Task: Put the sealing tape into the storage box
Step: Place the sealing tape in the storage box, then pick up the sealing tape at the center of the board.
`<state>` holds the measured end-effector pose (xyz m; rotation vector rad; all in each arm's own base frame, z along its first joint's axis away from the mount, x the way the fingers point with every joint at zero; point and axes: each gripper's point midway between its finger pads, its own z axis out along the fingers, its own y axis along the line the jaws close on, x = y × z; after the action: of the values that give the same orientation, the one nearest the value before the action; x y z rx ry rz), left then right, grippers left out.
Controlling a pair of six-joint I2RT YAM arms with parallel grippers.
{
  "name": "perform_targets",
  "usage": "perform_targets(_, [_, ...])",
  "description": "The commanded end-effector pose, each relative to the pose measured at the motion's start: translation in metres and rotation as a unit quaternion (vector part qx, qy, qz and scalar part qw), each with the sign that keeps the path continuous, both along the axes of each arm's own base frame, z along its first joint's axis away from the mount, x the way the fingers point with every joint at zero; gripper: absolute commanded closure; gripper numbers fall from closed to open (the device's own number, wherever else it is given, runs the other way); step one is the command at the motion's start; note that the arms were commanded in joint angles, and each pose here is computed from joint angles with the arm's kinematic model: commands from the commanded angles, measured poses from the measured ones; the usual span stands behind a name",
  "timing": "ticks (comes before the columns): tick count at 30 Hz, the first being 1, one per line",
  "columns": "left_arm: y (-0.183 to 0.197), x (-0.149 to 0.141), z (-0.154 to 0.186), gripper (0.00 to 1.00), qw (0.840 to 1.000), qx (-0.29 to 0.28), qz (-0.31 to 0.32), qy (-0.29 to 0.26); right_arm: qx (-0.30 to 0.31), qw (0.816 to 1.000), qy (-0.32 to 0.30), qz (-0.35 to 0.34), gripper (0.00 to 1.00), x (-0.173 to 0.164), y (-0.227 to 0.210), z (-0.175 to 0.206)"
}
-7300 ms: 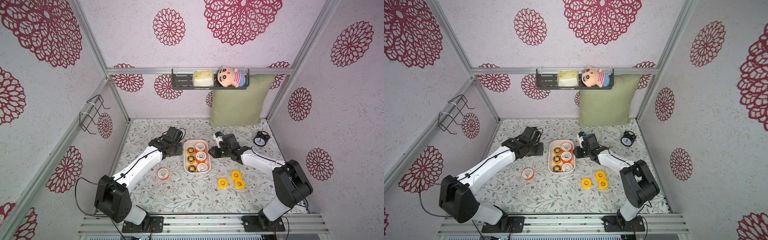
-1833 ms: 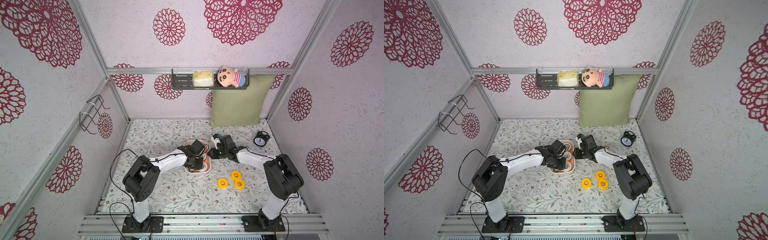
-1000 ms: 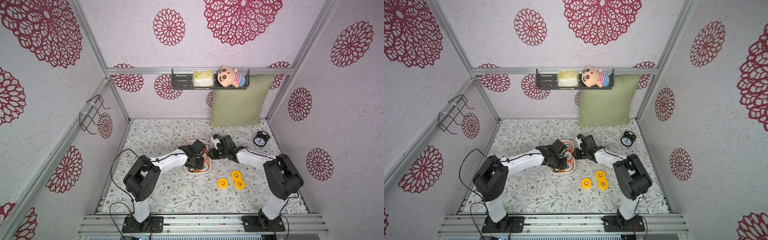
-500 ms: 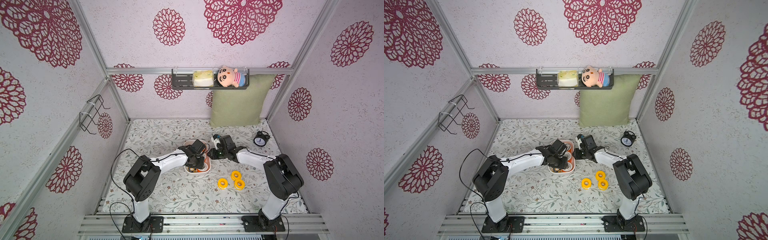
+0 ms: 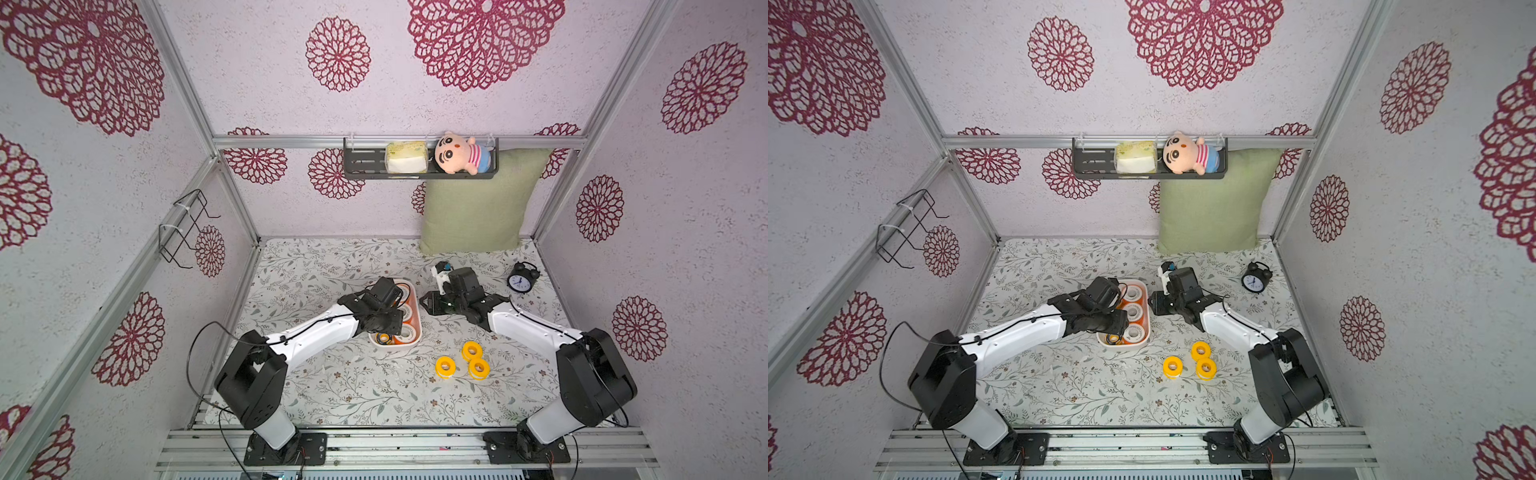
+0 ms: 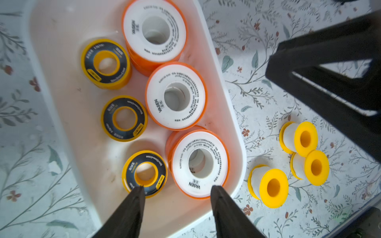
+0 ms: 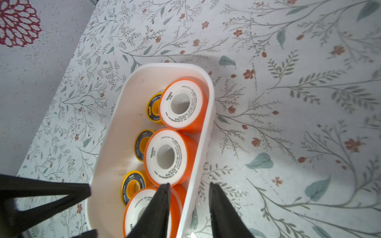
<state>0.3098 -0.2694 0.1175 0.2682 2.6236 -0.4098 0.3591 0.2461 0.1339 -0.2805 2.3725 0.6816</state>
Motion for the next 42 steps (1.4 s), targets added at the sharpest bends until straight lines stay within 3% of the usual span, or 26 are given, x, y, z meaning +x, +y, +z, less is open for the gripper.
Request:
perform_targets(1, [0.024, 0.006, 0.013, 0.42, 0.999, 0.011, 0.025, -0.031, -0.030, 0.999, -0.002, -0.018, 0.62, -0.010, -0.019, -0.002])
perform_targets(11, [0.111, 0.019, 0.042, 0.43, 0.989, -0.011, 0.130, -0.077, -0.107, 0.990, 0.034, -0.081, 0.58, -0.047, -0.072, -0.032])
perform_targets(16, [0.143, 0.013, 0.045, 0.43, 0.983, -0.007, 0.156, -0.100, -0.114, 0.986, 0.050, -0.114, 0.56, -0.074, -0.096, -0.043])
perform_targets(22, [0.174, 0.006, 0.043, 0.41, 0.974, 0.007, 0.191, -0.125, -0.146, 0.969, 0.069, -0.188, 0.46, -0.093, -0.133, -0.054])
perform_targets(27, [0.183, 0.007, 0.049, 0.41, 0.966, 0.007, 0.209, -0.148, -0.168, 0.955, 0.071, -0.232, 0.41, -0.106, -0.156, -0.057])
perform_targets(33, [0.180, 0.009, 0.048, 0.41, 0.969, 0.006, 0.202, -0.141, -0.166, 0.953, 0.062, -0.246, 0.24, -0.107, -0.164, -0.064])
perform_targets(42, [0.183, 0.013, 0.047, 0.41, 0.970, 0.016, 0.202, -0.135, -0.167, 0.962, 0.083, -0.200, 0.22, -0.096, -0.144, -0.084])
